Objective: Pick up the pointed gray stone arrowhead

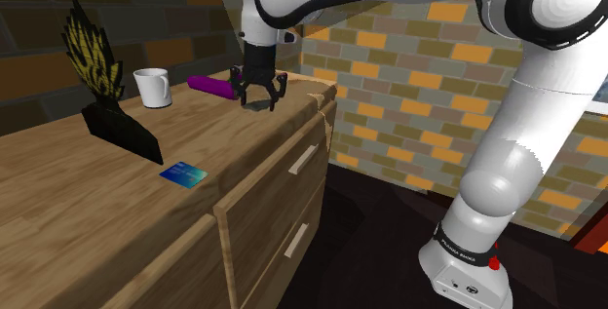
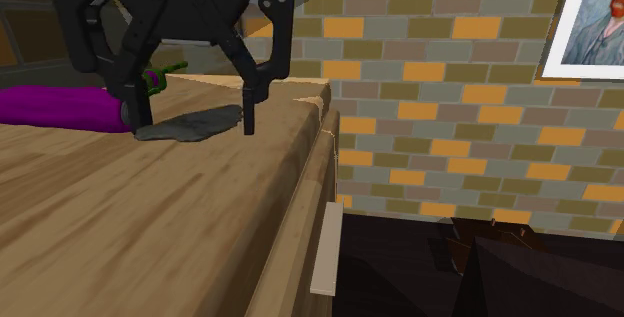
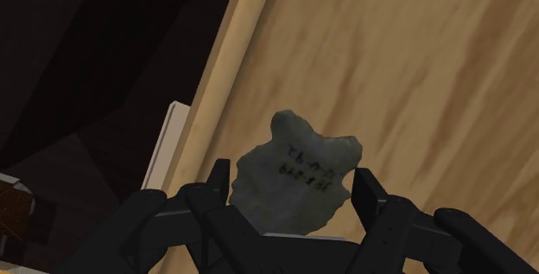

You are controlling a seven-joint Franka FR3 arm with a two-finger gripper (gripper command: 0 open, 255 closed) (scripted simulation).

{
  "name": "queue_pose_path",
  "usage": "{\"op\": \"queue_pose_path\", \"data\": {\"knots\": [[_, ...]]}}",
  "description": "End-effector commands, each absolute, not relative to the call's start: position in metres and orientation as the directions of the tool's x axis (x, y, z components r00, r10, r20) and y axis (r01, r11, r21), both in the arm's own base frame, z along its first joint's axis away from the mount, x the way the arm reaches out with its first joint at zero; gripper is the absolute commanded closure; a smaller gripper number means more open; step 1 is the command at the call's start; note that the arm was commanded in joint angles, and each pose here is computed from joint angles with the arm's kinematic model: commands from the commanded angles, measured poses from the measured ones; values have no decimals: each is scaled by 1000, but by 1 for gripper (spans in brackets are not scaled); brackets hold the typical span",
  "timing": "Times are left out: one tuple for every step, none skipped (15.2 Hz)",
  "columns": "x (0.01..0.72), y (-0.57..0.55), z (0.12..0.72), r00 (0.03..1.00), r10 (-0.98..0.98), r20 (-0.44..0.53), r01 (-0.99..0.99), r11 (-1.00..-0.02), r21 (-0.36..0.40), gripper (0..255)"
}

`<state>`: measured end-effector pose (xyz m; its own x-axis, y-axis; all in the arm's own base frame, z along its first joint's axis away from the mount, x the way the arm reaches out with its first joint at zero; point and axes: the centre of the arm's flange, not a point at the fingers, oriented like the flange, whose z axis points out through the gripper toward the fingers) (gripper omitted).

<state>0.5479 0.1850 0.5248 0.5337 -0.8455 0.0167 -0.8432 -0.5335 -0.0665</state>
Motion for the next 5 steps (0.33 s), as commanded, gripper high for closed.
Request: {"op": "queue_pose_path", "data": {"knots": [[548,184,535,534,-846,17,-843,-534,-66,255],[548,184,540,534,-846,17,-843,-534,-66,255],[548,184,546,534,-846,17,-843,-534,-66,255],[548,184,547,534,-846,17,-843,-534,-66,255],[548,184,547,534,-846,17,-843,-534,-66,255]]}}
